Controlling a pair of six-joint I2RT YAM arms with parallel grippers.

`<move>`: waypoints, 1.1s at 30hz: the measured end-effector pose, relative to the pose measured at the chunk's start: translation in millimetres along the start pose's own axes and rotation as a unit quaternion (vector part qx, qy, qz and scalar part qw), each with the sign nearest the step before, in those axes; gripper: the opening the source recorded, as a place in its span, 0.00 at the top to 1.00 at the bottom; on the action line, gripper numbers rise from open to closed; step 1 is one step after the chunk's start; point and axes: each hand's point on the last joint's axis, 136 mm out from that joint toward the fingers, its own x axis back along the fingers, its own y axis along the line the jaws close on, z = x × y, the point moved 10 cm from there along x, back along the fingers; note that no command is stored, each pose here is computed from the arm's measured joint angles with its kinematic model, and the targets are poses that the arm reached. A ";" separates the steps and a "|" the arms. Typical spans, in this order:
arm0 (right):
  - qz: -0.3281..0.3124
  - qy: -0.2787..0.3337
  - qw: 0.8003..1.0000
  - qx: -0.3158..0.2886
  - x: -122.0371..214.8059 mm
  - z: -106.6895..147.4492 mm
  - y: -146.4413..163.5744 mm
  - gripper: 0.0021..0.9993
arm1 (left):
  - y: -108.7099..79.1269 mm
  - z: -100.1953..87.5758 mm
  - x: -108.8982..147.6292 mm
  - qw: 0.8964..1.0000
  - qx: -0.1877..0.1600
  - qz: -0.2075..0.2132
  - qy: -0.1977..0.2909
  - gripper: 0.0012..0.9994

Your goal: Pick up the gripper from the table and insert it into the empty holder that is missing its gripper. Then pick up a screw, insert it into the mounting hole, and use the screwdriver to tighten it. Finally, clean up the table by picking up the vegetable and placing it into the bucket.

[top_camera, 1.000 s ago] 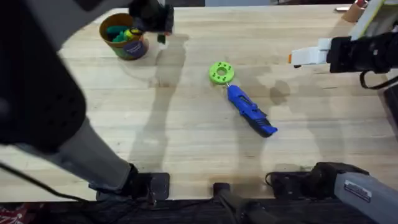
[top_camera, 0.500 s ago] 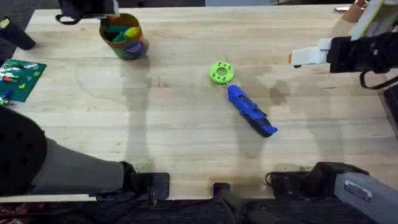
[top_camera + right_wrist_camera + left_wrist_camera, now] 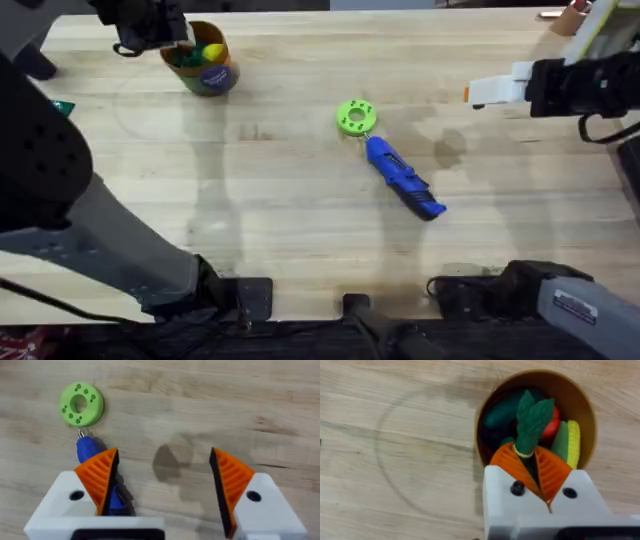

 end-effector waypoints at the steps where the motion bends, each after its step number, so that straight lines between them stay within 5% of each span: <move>1: 0.000 0.000 1.000 0.000 0.0 0.0 0.0 0.01 | -0.1 0.4 -2.1 1.000 0.000 0.001 0.002 0.97; 11: 0.000 0.000 1.000 0.000 0.0 0.0 0.0 0.01 | -0.6 0.2 -3.5 1.000 0.000 0.005 0.001 0.96; 12: 0.000 0.000 1.000 0.000 0.0 0.0 0.0 0.01 | -0.7 0.3 -3.5 1.000 -0.002 0.005 0.002 0.88; 17: 0.000 0.000 1.000 0.000 0.0 0.0 0.0 0.01 | -0.5 -0.4 -2.4 1.000 -0.002 0.005 -0.001 0.11; 18: 0.000 0.000 1.000 0.000 0.0 0.0 0.0 0.01 | -0.1 -0.9 -0.7 1.000 0.000 0.005 -0.003 0.04; 23: 0.000 0.000 1.000 0.000 0.0 0.0 0.0 0.01 | -1.1 -6.0 24.3 1.000 -0.002 0.006 -0.028 0.01; 29: 0.000 0.000 1.000 0.000 0.0 0.0 0.0 0.01 | -3.3 -6.3 90.0 0.997 -0.004 0.007 -0.073 0.01; 33: 0.000 0.000 1.000 0.000 0.0 0.0 0.0 0.01 | -4.0 10.0 132.9 0.998 -0.004 0.007 -0.068 0.01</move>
